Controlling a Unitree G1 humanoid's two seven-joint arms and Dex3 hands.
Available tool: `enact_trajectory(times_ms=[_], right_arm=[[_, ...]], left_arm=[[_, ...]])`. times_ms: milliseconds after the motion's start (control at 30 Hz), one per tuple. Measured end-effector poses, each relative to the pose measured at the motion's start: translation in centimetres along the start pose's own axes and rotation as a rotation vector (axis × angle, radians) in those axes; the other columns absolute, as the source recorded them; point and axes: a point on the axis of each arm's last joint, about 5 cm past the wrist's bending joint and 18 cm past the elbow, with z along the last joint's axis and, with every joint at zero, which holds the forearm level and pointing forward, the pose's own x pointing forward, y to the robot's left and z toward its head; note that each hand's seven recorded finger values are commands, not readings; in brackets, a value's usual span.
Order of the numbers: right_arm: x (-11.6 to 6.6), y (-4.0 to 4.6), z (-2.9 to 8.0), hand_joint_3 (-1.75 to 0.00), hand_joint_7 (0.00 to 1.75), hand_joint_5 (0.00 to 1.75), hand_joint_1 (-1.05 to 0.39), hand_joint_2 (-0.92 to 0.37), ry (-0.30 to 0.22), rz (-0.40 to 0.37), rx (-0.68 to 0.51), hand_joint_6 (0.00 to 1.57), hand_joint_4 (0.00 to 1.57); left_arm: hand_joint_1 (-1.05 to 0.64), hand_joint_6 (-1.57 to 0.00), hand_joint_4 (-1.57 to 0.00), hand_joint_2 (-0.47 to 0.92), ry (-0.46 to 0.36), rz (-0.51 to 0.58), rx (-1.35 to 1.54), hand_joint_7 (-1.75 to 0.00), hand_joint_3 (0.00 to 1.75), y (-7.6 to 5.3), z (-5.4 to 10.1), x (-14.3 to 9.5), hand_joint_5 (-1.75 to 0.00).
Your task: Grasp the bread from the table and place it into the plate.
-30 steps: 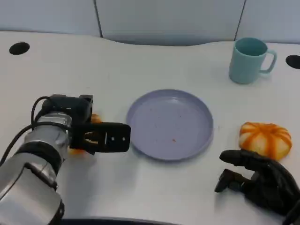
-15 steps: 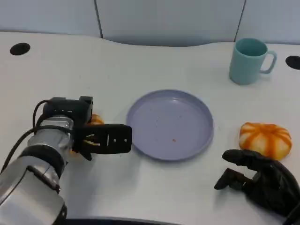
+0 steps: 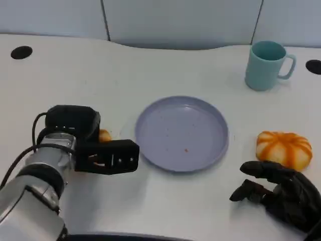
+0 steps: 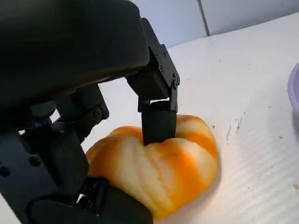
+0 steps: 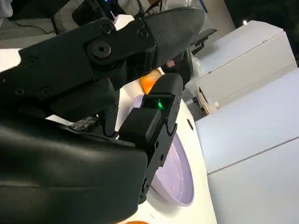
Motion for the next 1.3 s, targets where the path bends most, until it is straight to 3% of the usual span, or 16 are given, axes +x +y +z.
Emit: enact_trajectory(times_ms=[100,200,300,467,533,633,800,933,1133,1300], right_arm=[[0.0,-0.01,0.0,0.0,0.23,1.05,-0.42,-0.91,-0.001,-0.001,0.003,1.01,0.7],[-0.1,0.06,0.0,0.0,0.24,1.04,-0.46,-0.9,-0.008,-0.02,-0.046,1.02,0.71],[-0.1,0.09,0.0,0.0,0.22,1.0,-0.48,-0.91,-0.007,-0.034,-0.082,1.02,0.73],[-0.1,0.15,0.1,0.0,0.2,1.03,-0.43,-0.9,-0.004,-0.055,-0.117,1.01,0.71],[0.0,0.1,0.1,0.0,0.21,1.12,-0.41,-0.89,-0.003,-0.055,-0.092,1.02,0.68],[0.2,-0.11,0.3,-0.01,0.2,1.08,-0.39,-0.91,0.017,-0.015,-0.004,1.01,0.69],[0.4,0.03,0.1,0.0,0.22,1.15,-0.39,-0.91,0.014,0.011,0.023,1.01,0.7],[0.5,0.08,0.1,-0.01,0.2,1.11,-0.38,-0.92,0.013,0.004,0.033,0.99,0.66],[0.6,0.19,0.1,0.0,0.22,1.11,-0.39,-0.92,0.007,-0.001,0.017,1.01,0.69],[0.8,0.42,-0.1,0.0,0.2,1.01,-0.49,-0.91,0.001,-0.027,-0.039,1.03,0.73]], left_arm=[[-1.05,-1.57,-1.57,0.18,-0.003,0.008,-0.03,-1.64,1.44,0.0,-0.2,-0.1,-1.65],[-1.05,-1.57,-1.57,0.19,-0.002,0.019,-0.101,-1.72,1.47,-0.2,-0.4,-0.2,-1.72],[-1.05,-1.57,-1.57,0.28,-0.004,0.024,-0.165,-1.74,1.39,-0.3,-0.6,-0.3,-1.74],[-1.05,-1.57,-1.57,0.29,0.001,0.051,-0.265,-1.75,1.38,0.0,-1.0,-0.3,-1.75],[-1.05,-1.57,-1.57,0.3,-0.002,0.069,-0.32,-1.75,1.49,0.2,-1.1,-0.2,-1.75],[-1.05,-1.57,-1.57,0.22,-0.01,0.113,-0.437,-1.75,1.63,0.7,-1.2,-0.2,-1.75],[-1.05,-1.57,-1.57,0.22,-0.03,0.191,-0.54,-1.75,1.67,2.5,-1.1,0.3,-1.75],[-1.05,-1.57,-1.57,0.34,-0.072,0.253,-0.585,-1.75,1.46,3.9,-1.1,0.7,-1.75],[-1.05,-1.57,-1.57,0.5,-0.115,0.302,-0.639,-1.75,1.21,4.8,-1.1,0.7,-1.75],[-1.05,-1.57,-1.57,0.71,-0.181,0.335,-0.654,-1.75,0.81,5.4,-0.7,0.8,-1.75]])
